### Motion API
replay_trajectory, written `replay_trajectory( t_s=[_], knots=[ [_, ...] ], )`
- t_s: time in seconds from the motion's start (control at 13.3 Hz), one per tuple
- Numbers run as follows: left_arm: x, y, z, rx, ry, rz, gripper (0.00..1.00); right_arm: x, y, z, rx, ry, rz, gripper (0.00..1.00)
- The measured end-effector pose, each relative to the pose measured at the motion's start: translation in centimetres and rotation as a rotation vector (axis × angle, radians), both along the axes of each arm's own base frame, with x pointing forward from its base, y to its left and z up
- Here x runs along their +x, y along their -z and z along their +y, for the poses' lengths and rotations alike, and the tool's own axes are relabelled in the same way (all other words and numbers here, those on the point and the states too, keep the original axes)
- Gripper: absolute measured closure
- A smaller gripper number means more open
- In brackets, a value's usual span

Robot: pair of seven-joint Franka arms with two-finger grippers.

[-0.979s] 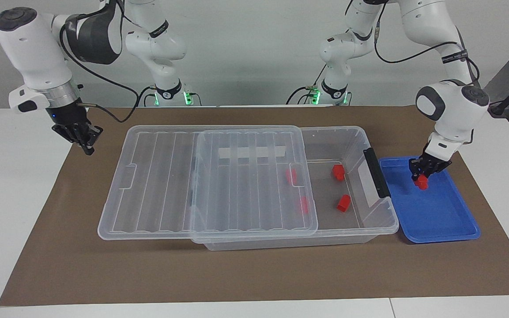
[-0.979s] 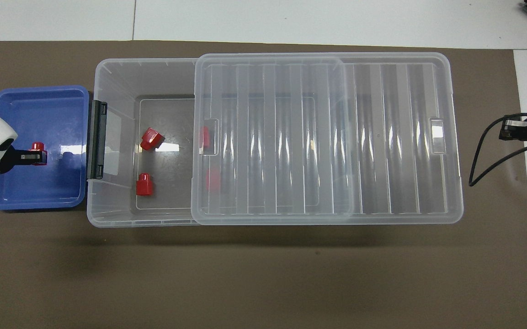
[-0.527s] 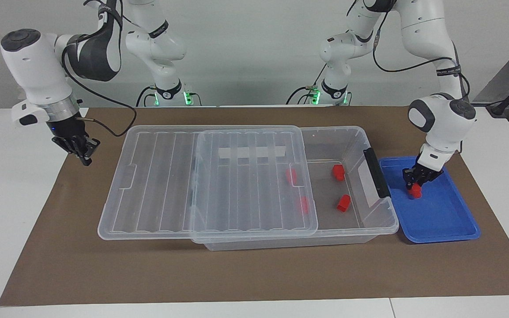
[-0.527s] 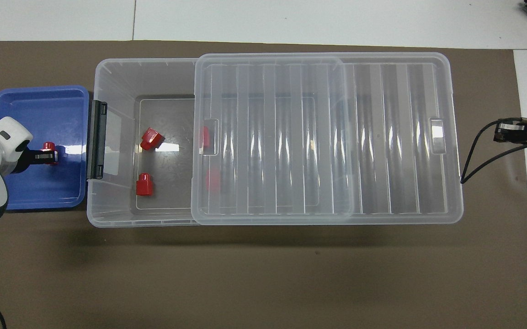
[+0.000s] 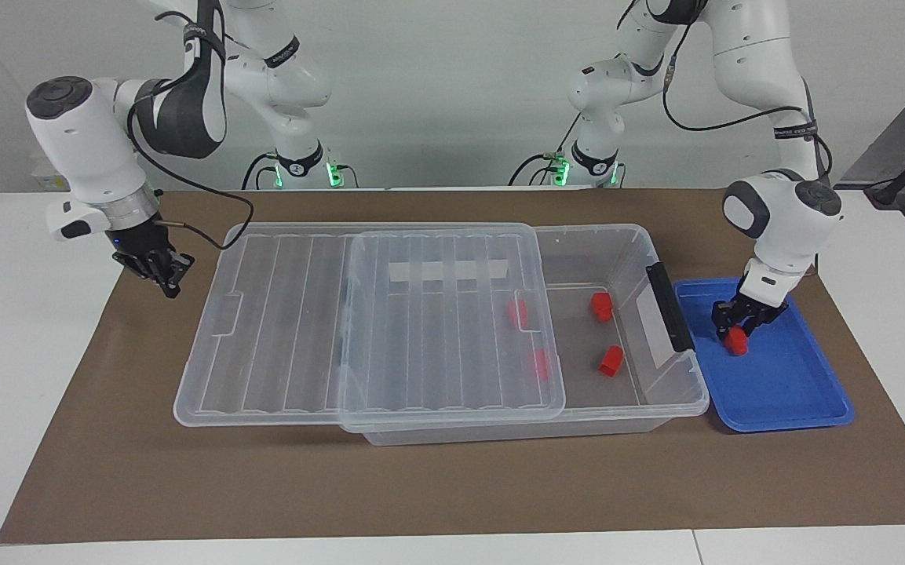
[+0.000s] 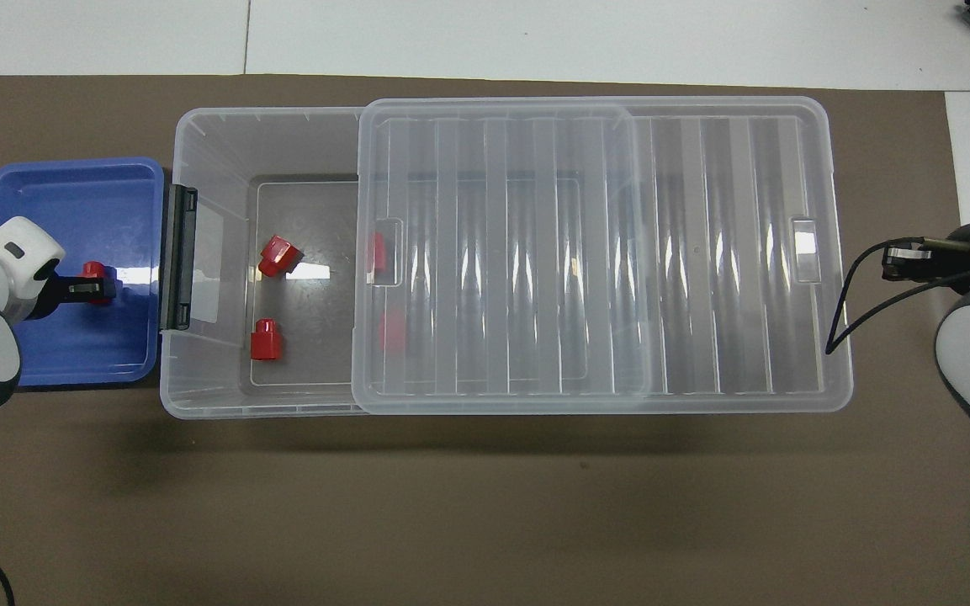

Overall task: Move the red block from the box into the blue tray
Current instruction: 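Lower the red block into the blue tray with the left gripper, then open the left gripper while the right gripper slides the lid back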

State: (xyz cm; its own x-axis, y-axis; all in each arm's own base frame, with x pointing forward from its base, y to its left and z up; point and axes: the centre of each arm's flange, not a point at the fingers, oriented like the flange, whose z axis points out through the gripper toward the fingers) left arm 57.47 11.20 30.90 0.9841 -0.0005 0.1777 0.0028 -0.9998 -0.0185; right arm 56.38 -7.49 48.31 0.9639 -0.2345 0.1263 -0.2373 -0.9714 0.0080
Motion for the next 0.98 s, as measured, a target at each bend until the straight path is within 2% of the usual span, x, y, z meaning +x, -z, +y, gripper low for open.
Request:
replay_trajectory(
  t_s=[0.23, 0.45, 0.68, 0.83, 0.98],
  knots=[
    [0.2, -1.5, 0.0, -0.005, 0.003, 0.030, 0.00, 0.2, 0.4, 3.0, 0.001, -0.053, 0.007, 0.99],
    [0.5, -10.4, -0.5, -0.013, 0.016, 0.088, 0.00, 0.2, 0.6, 5.7, 0.001, -0.101, 0.013, 0.99],
    [-0.6, -19.0, -2.2, -0.006, 0.040, 0.087, 0.00, 0.2, 0.7, 8.2, 0.001, -0.145, 0.015, 0.99],
    [-1.7, -22.4, -3.9, 0.002, 0.065, 0.070, 0.00, 0.1, 0.7, 10.7, 0.001, -0.188, 0.019, 0.99],
    [-3.1, -24.6, -5.6, 0.005, 0.092, 0.078, 0.00, -0.1, 0.8, 13.0, 0.000, -0.229, 0.023, 0.99]
  ],
)
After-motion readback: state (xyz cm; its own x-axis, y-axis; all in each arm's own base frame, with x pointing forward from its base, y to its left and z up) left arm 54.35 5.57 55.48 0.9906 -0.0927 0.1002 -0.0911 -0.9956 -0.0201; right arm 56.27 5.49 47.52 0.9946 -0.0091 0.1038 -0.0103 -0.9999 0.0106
